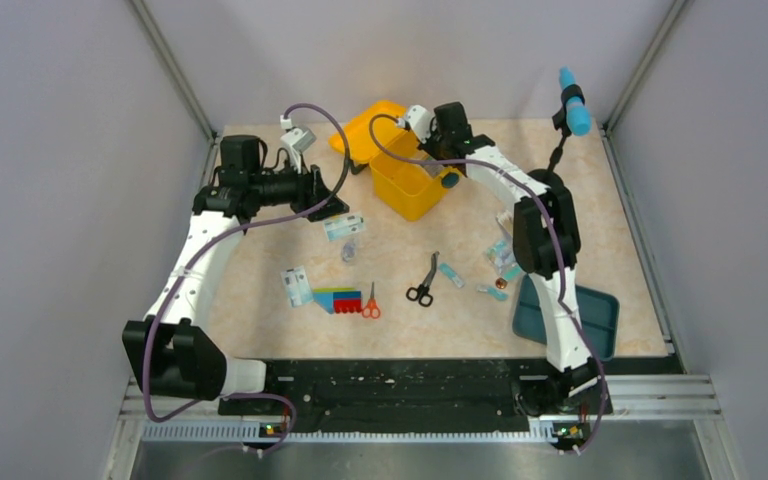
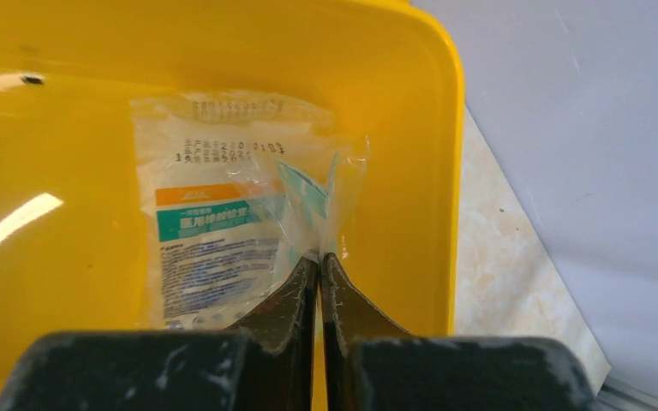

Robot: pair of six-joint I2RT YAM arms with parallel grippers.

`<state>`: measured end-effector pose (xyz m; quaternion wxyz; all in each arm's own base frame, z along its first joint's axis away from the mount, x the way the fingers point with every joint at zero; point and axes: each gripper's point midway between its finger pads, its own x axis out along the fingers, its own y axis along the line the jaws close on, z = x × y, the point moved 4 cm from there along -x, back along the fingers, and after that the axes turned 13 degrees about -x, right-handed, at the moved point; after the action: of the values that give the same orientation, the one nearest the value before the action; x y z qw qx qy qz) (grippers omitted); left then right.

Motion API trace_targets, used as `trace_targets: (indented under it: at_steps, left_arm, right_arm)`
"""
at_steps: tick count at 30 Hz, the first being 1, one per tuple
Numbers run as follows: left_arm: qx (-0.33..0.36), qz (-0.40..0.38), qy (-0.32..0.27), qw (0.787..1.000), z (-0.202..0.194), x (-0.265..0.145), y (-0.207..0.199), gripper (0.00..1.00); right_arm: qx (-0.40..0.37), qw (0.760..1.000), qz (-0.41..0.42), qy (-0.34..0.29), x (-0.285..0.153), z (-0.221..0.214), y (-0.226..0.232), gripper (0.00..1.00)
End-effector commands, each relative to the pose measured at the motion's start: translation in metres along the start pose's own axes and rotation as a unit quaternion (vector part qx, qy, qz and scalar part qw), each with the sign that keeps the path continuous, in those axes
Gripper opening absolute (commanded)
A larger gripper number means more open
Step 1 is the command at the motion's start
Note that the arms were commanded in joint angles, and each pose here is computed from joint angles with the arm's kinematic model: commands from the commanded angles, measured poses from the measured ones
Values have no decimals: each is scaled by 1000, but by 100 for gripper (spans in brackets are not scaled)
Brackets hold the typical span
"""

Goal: Organize the medicine kit

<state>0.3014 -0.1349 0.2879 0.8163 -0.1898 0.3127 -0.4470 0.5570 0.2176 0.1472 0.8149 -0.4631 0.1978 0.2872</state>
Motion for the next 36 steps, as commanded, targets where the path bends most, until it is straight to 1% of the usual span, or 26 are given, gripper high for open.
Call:
trace_targets:
  at_steps: [1,3,5,6,10,13,14,15,16,18,19,21,22,24,26,27,28,30,33,36]
  left_arm:
    - [18,3,-11,1000,4,-3,-2,65]
    - [18,2,-10,1000,4,-3,-1,65]
    - [18,3,-10,1000,4,-2,0,65]
    - [18,4,-9,1000,3,-2,0,65]
    - [15,14,-6,1000,1,-1,5,65]
    - [-10,36,-12,999,-1,1,17,69]
    - [-22,64,-18,998,-1,2,26,80]
    - [-35,98,-22,994,-1,2,38,96]
    - [-54,135,-28,989,-2,2,49,98]
    - [-73,207,-36,975,-6,-2,71,99]
    - [-81,251,-42,964,-8,-7,84,98]
    - [-117,351,-54,927,-19,-20,111,94]
    - [-137,385,-56,911,-27,-26,121,91]
    - [-181,432,-48,882,-46,-35,137,81]
    - [-219,456,-35,862,-66,-39,147,71]
    - [-236,463,-30,854,-75,-40,150,67]
    - [-252,467,-23,847,-85,-40,153,65]
    - [-267,471,-2,841,-103,-39,157,63]
    - [-283,479,29,831,-128,-38,164,55]
    - [-314,474,49,821,-145,-41,173,48]
  right_arm:
    - [-14,1000,-23,5,6,-4,-15,8]
    - [-13,1000,-22,0,3,-2,-17,18]
    - [-10,1000,-20,-11,-2,4,-20,32]
    - [-5,1000,-22,-15,-6,7,-23,35]
    - [19,998,-31,-41,-33,27,-38,39]
    - [50,996,-34,-70,-61,45,-50,45]
    - [59,994,-33,-80,-70,50,-54,48]
    - [70,993,-34,-89,-80,55,-56,50]
    - [80,992,-34,-95,-88,58,-58,52]
    - [89,990,-36,-107,-106,64,-62,54]
    - [93,989,-34,-109,-112,64,-62,56]
    - [98,988,-30,-113,-125,64,-59,58]
    - [99,988,-30,-117,-135,65,-59,58]
    - [102,988,-20,-117,-145,60,-51,59]
    - [110,987,-9,-114,-153,53,-41,59]
    - [111,988,0,-112,-156,49,-34,60]
    - [111,988,5,-111,-160,45,-27,60]
    - [113,988,19,-103,-164,35,-14,60]
    - [114,988,33,-97,-172,25,1,60]
    - [115,988,42,-91,-176,18,10,60]
